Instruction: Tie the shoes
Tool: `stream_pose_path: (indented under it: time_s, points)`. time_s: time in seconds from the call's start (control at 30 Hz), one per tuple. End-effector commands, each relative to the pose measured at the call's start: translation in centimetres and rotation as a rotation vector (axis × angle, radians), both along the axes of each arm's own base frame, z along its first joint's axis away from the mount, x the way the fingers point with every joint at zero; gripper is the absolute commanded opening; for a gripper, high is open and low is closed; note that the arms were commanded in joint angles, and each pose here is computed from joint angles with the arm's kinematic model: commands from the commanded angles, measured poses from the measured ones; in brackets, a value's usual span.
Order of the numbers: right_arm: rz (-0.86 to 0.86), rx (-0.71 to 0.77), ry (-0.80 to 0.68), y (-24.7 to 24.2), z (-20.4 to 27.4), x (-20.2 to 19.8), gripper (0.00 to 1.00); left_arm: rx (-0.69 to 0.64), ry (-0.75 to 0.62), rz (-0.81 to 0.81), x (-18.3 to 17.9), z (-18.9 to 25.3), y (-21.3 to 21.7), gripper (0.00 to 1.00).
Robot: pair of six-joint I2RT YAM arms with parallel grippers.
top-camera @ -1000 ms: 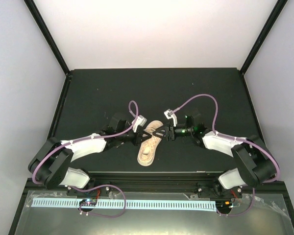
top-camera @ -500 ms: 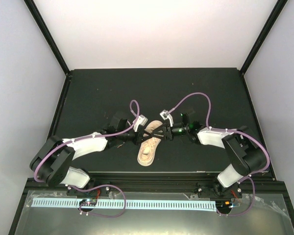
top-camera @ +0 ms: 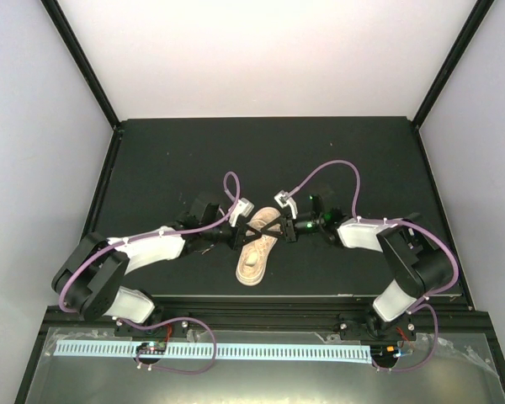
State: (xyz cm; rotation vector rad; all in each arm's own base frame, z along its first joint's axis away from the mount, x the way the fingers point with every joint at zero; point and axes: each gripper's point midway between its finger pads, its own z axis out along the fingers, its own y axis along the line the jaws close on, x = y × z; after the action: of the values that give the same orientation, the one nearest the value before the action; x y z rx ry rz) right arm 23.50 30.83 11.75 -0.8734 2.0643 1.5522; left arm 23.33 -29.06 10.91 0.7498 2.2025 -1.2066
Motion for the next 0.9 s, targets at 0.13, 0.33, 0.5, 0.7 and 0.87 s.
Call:
stream_pose_path:
  time_s: [0.13, 0.33, 0.5, 0.7, 0.87]
  points:
    - [0.01, 0.036, -0.023, 0.3, 0.4, -0.5, 0.02, -0.049, -0.054, -0.014, 0.7, 2.2, -1.0, 0.03]
    - [-0.007, 0.036, -0.037, 0.1, 0.8, -0.4, 0.02, 0.039, 0.0, 0.143, 0.7, 0.6, 1.7, 0.69]
    - [-0.012, 0.04, -0.048, 0.1, 1.2, -0.4, 0.02, 0.017, 0.099, 0.236, -2.0, -1.2, 4.2, 0.88]
    - [-0.018, 0.044, -0.053, 0.1, 1.5, -0.3, 0.02, -0.038, 0.192, 0.263, -4.7, -2.2, 5.4, 0.98]
    - [-0.024, 0.04, -0.047, 0.1, 1.3, -0.2, 0.02, -0.086, 0.267, 0.209, -6.1, -2.8, 4.5, 0.99]
